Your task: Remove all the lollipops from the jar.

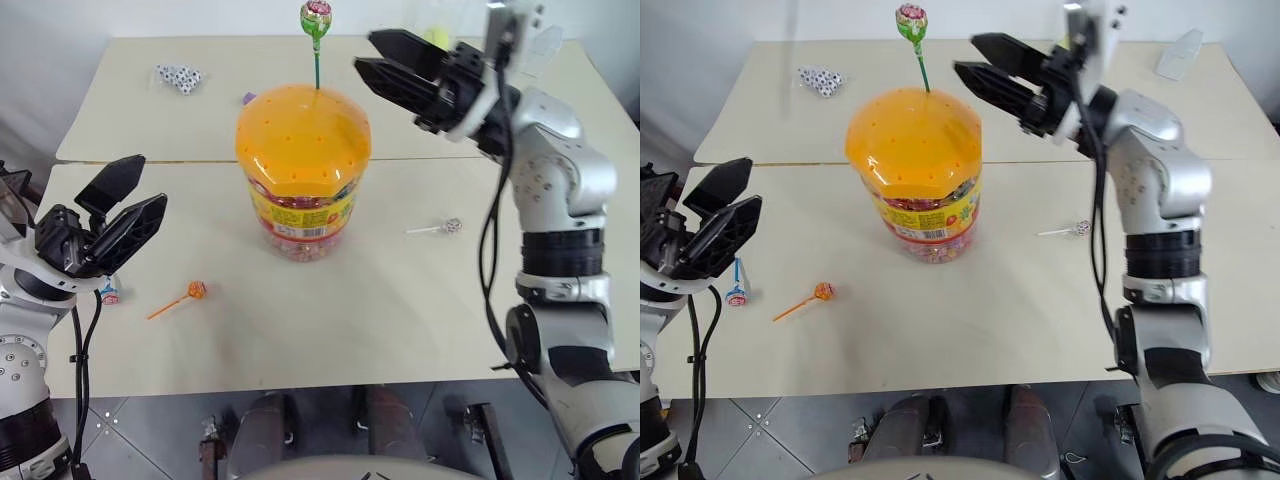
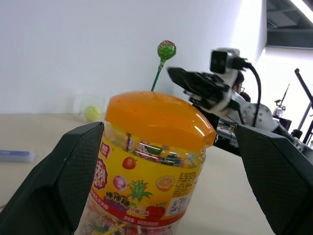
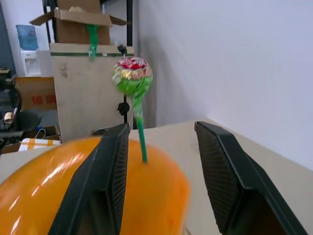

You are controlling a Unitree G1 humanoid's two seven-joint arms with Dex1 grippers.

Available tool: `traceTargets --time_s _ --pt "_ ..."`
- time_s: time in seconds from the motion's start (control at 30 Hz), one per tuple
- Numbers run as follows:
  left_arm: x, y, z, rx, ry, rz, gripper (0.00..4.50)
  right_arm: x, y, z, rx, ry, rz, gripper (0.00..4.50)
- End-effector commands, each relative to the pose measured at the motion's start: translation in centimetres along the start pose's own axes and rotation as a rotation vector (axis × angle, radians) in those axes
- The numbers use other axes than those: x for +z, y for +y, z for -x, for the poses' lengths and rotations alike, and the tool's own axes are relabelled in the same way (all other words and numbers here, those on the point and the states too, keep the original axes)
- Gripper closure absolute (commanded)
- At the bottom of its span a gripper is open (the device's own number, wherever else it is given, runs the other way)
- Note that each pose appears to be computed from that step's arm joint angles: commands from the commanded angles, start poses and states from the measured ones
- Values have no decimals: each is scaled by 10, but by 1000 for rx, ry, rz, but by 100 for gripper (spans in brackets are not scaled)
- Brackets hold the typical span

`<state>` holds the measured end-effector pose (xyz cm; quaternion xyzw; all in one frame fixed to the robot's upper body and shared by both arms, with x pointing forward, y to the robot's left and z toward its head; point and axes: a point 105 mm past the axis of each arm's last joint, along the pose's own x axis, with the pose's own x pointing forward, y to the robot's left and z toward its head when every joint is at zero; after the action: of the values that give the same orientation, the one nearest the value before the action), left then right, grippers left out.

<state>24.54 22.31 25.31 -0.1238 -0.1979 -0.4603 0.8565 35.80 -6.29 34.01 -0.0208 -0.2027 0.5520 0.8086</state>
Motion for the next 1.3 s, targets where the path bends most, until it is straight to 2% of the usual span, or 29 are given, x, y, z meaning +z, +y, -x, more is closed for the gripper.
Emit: traceTargets --time_s 0.03,0.13,0.17,0.23,0.4,0.5,0.57,0.63,0.7,0.77,0.87,0.97,1.07,1.1,1.17,1.3 --pt "7 -5 -4 -24 -21 -27 0 0 3 -14 13 24 5 230" --pt "7 -5 -4 -22 -24 -29 0 -6 7 -23 40 48 2 230" --pt "7 -5 -4 -21 -25 -31 0 -6 9 -27 47 40 -6 247" --pt "7 -5 -3 -19 -29 -35 0 -7 10 -31 55 42 -16 290" --pt "11 -4 -3 -16 -50 -46 0 -4 14 -37 88 24 -15 446" --pt "13 -5 -4 -17 -62 -50 0 3 14 -39 102 -29 -3 446" --pt "15 -6 -4 -27 -68 -56 0 25 13 -32 127 -181 -18 446" --pt "16 -8 -5 -41 -64 -72 0 45 1 -18 87 -306 -35 446" --pt "16 -10 -8 -61 -50 -91 0 56 -17 -2 18 -349 -36 446" --pt "10 -14 -12 -98 23 -147 0 51 -35 20 -53 -224 30 446" --pt "-2 -19 -16 -163 131 -211 0 20 -54 61 -134 112 104 446" --pt "-22 -27 -13 -253 268 -249 0 -16 -64 131 -196 498 177 446" --pt "-43 -32 -8 -330 386 -285 0 -43 -62 192 -208 776 273 446" --pt "-49 -35 -5 -355 409 -278 0 -58 -54 221 -185 878 276 446" --pt "-57 -38 -1 -391 428 -273 0 -75 -37 258 -134 985 266 446" --pt "-60 -36 1 -417 437 -296 0 -99 -17 295 -95 1042 258 446"
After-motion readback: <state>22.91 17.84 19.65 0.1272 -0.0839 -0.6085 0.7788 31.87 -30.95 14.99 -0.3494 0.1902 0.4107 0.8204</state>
